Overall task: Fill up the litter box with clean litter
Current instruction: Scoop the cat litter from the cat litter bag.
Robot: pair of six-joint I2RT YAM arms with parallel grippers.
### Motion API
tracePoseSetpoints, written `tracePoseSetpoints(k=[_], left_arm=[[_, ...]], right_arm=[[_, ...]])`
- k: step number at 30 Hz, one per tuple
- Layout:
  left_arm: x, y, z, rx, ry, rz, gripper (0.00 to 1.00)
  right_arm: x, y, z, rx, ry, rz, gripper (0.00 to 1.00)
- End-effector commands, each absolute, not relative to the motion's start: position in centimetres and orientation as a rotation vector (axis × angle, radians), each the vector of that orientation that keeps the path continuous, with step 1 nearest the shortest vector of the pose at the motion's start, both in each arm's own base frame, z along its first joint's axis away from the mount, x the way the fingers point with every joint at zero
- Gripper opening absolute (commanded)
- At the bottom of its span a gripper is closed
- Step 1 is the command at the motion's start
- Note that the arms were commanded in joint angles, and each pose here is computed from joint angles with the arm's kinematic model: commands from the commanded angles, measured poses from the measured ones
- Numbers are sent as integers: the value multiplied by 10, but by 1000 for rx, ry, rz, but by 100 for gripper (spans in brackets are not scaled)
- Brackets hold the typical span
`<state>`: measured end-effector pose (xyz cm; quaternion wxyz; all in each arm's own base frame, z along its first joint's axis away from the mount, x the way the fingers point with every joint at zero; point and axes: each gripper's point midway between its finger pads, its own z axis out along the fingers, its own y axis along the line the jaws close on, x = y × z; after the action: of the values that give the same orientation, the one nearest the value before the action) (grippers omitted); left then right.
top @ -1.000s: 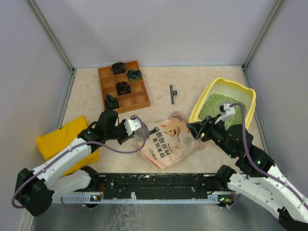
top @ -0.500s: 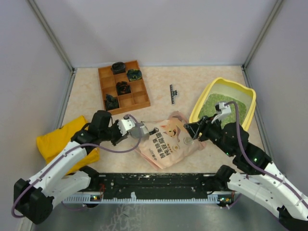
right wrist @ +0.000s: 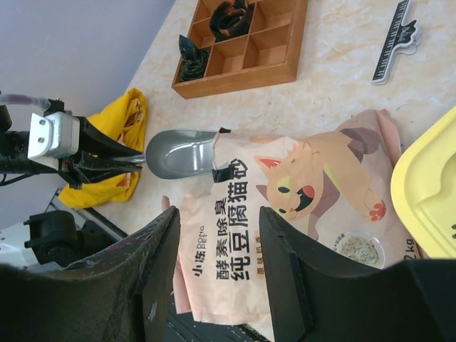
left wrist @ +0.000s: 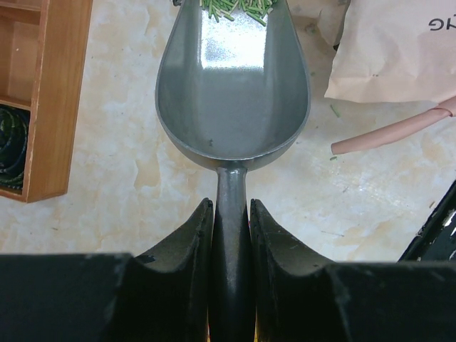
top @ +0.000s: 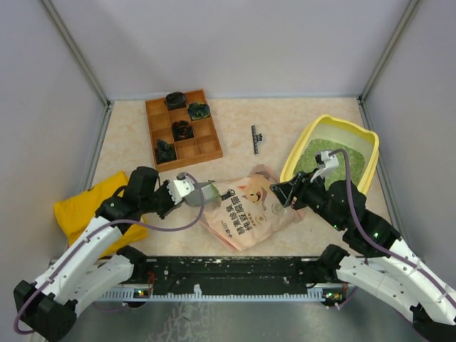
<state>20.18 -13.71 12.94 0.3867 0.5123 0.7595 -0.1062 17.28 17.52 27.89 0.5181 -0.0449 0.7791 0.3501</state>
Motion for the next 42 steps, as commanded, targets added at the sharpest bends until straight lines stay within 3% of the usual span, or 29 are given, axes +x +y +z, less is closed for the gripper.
tracePoseSetpoints(k=[1, 42], left_arm=[[206, -135, 154, 1303, 1856, -235, 0], [185, -133, 170, 1405, 1749, -251, 0]], right_arm=[[174, 179, 312, -95, 1778, 905, 48], [176, 186, 310, -151, 1783, 892, 49]])
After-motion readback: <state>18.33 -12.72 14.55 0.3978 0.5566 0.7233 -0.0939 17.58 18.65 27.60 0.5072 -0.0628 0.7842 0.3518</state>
